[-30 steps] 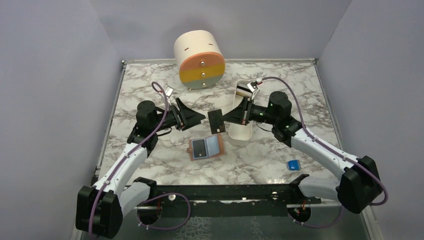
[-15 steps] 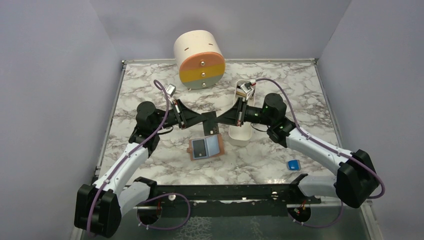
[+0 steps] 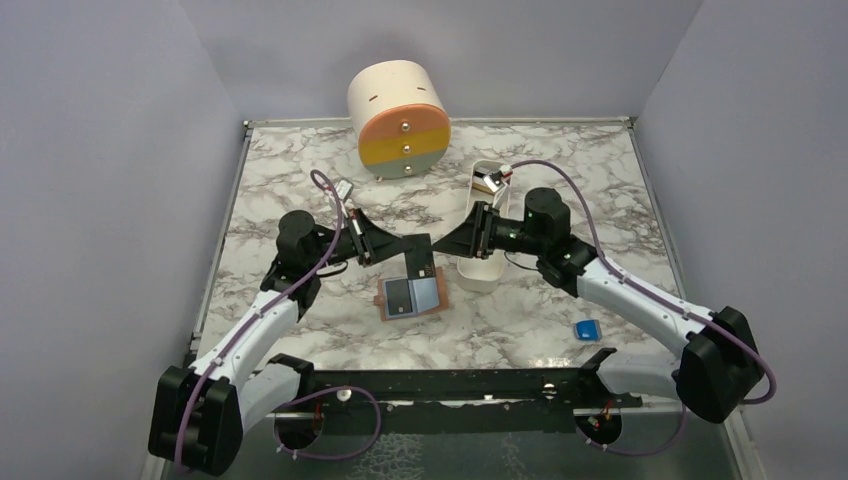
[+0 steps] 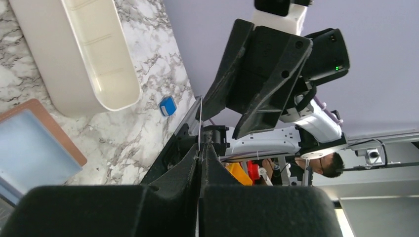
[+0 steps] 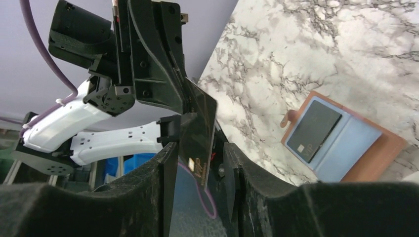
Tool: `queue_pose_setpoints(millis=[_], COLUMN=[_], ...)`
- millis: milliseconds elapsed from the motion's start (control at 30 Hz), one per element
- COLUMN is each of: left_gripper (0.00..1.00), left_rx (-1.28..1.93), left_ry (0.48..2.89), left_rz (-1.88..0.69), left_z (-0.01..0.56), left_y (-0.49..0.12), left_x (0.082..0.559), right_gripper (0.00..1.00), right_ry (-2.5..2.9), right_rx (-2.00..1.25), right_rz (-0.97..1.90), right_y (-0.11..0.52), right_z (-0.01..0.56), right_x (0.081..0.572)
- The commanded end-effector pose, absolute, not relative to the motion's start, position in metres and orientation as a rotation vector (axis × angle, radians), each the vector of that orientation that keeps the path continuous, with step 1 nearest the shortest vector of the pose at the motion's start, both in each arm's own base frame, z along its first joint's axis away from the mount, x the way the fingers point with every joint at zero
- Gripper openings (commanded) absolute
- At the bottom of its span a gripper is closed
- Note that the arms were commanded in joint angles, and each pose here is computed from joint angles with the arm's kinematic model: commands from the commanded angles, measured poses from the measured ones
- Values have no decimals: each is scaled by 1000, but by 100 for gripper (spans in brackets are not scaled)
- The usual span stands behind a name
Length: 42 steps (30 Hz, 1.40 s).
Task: Put the credit cards into the card holder
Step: Pick up the credit card from the storage box, then insert the credit card into the card holder.
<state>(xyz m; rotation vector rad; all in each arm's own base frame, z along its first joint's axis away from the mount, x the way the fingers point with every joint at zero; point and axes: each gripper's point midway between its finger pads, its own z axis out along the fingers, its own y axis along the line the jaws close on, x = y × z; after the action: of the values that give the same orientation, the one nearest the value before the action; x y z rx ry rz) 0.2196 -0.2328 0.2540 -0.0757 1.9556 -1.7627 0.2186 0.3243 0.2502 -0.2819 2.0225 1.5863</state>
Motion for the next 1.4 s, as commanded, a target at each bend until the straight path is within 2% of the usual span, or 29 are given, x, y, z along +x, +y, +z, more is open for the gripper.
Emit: queue_pose_setpoints(millis=[0,333,767,1033,1367], left_gripper=[0,0,0,0,0], left_rx=[-47,-118,-106,-118,-118], left_ry=[1975,2262,2420,2505,2556], left_rz=[-1686,-1292,-1279,-1253,-1285], left_z=[235,158,108,78,67], left_y=[-231,-208,-208,-205,-208], left_x=[227,248,250,243,239], right_gripper=[40,35,29,27,21], right_ry=[2014,2225,2413,2486,2549], right_rx=[-300,-313,-467,-542,-540], right_rz=[1453,1178,700,582,374], right_y=[315,310,325,326,298], right_z=[251,188,112,72,32], right_x=[224,232,236,229,223])
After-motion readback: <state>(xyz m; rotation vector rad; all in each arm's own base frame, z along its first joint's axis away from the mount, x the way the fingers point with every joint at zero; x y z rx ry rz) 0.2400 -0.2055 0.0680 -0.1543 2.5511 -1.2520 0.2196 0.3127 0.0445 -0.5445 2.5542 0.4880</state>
